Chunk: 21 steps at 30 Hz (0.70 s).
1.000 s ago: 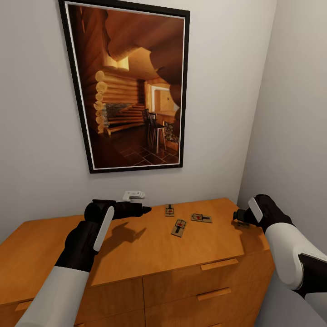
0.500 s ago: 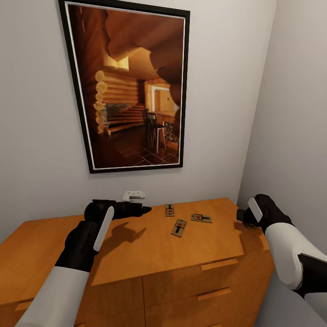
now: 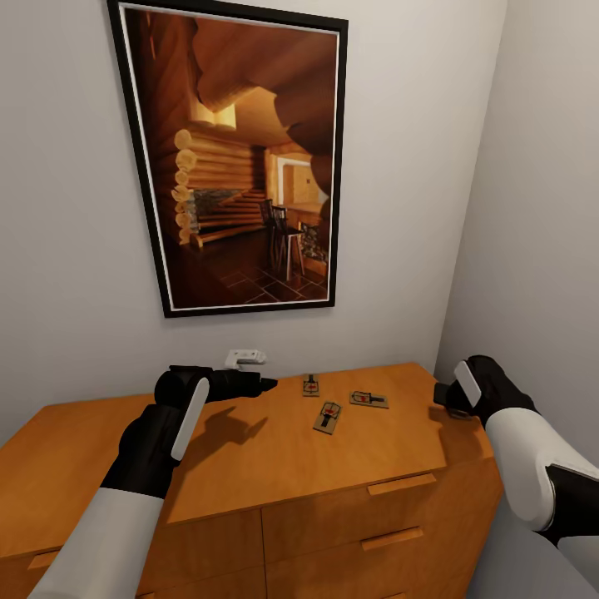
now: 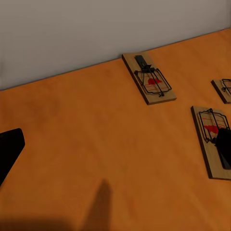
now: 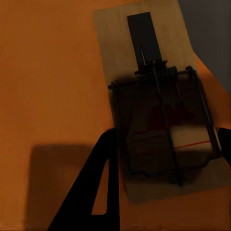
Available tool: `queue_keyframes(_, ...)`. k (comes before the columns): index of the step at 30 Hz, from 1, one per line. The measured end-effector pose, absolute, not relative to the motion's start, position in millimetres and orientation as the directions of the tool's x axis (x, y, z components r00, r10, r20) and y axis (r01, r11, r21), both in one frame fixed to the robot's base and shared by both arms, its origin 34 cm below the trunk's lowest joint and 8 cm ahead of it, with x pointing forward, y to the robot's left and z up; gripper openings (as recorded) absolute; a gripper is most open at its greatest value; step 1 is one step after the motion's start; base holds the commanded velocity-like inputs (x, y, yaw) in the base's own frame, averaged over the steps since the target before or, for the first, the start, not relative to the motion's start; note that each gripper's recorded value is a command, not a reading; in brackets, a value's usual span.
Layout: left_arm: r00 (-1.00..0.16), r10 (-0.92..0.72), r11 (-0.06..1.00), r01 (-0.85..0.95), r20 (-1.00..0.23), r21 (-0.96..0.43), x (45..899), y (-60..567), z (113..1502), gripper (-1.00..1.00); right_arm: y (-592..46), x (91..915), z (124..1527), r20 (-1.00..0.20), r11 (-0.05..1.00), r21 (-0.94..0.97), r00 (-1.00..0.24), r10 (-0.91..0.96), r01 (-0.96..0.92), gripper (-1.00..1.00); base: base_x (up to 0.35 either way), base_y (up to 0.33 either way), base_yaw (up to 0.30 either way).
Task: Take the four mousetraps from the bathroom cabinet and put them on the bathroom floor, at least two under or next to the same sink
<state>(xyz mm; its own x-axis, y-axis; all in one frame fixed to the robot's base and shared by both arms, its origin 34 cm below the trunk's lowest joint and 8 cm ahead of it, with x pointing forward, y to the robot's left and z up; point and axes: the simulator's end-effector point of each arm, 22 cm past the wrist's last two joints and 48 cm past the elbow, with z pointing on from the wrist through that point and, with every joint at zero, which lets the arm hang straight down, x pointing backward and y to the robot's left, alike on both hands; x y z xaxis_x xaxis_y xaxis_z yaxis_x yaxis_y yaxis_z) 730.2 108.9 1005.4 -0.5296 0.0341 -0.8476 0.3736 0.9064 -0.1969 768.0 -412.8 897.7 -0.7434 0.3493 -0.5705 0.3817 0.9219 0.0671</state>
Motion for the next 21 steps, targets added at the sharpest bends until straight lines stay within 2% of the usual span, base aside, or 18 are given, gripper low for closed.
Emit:
queue_keyframes(4, -0.53, 0.034, 0.907, 0.373, -0.848, -0.196, 730.3, 108.8, 1005.4, 1.0, -412.7, 761.9, 897.3, -0.545, 0.924, 0.055, -0.764, 0.345, 0.378, -1.0, 0.0, 0.0, 0.0)
queue_keyframes(5, -0.524, 0.031, 0.908, 0.37, -0.851, -0.195, 731.8, 110.4, 1006.4, 1.0, -417.7, 767.0, 928.5, -0.578, 0.922, 0.069, -0.738, 0.348, 0.38, -1.0, 0.0, 0.0, 0.0)
queue_keyframes(6, -0.524, 0.031, 0.908, 0.37, -0.851, -0.195, 731.7, 110.5, 1006.7, 1.0, -437.1, 781.4, 995.2, -0.704, 0.913, 0.082, -0.625, 0.338, 0.4, -1.0, 0.0, 0.0, 0.0)
queue_keyframes(7, -0.524, 0.03, 0.908, 0.37, -0.851, -0.195, 731.6, 110.4, 1006.8, 1.0, -438.5, 782.3, 1001.7, -0.715, 0.912, 0.083, -0.614, 0.335, 0.401, -1.0, 0.0, 0.0, 0.0)
queue_keyframes(21, -0.525, 0.03, 0.908, 0.37, -0.851, -0.197, 731.7, 110.0, 1006.2, 1.0, -427.8, 786.9, 1005.3, -0.726, 0.93, 0.035, -0.631, 0.275, 0.365, -1.0, 0.0, 0.0, 0.0)
